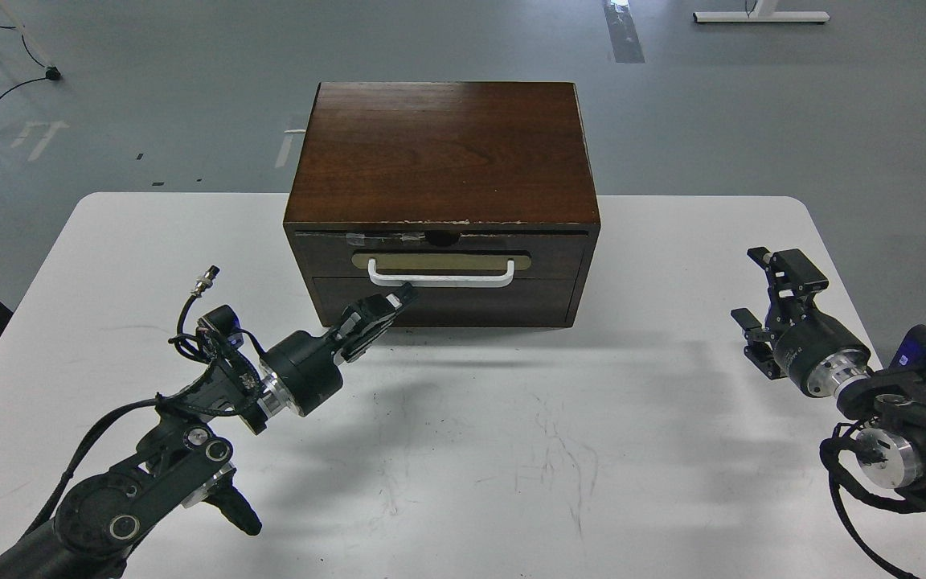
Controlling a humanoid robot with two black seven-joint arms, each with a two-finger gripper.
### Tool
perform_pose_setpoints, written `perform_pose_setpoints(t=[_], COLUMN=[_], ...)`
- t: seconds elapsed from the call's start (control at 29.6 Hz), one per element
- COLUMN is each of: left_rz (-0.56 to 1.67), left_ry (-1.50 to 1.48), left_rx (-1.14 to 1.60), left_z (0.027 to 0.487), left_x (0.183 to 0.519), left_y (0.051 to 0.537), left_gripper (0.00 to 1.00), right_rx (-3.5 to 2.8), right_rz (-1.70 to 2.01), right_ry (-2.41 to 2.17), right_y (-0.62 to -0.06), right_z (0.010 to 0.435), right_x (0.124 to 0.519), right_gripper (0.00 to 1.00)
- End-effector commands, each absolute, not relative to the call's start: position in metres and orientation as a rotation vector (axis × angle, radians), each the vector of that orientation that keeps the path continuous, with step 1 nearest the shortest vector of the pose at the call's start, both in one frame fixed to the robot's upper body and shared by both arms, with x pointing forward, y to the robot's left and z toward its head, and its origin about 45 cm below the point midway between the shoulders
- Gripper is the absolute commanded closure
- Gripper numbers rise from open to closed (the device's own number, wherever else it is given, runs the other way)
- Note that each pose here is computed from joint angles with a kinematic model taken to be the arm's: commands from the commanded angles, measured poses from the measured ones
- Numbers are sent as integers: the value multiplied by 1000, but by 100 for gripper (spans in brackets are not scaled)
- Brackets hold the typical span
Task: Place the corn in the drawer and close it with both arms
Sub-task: 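Press the drawer fully shut with the left gripper and hold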
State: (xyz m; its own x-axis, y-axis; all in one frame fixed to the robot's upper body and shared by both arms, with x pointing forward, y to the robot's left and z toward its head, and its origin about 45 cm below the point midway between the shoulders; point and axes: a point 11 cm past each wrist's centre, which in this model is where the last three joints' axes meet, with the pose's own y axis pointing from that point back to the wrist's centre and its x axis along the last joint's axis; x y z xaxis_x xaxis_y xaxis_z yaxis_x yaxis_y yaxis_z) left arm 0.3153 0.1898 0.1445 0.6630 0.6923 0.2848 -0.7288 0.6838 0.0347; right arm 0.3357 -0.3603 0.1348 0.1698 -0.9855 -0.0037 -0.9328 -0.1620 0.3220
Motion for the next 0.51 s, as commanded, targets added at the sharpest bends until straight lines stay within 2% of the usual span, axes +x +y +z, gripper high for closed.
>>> perform_pose_setpoints(t=[0.0,0.27,0.47], left_rz=[807,800,685], left_ry=[-271,-254,-204], left_rx=[144,130,122], left_z=[149,150,142], left_x=[319,319,293], left_y=[189,188,173], left_gripper=[100,100,100], right_rx=[2201,2201,2201], right_rz=[-311,-313,-313], right_ry=[-1853,-1852,-1852], right_y=[-360,-360,-360], right_z=[135,134,134], right_x=[336,335,335], right_gripper=[0,0,0])
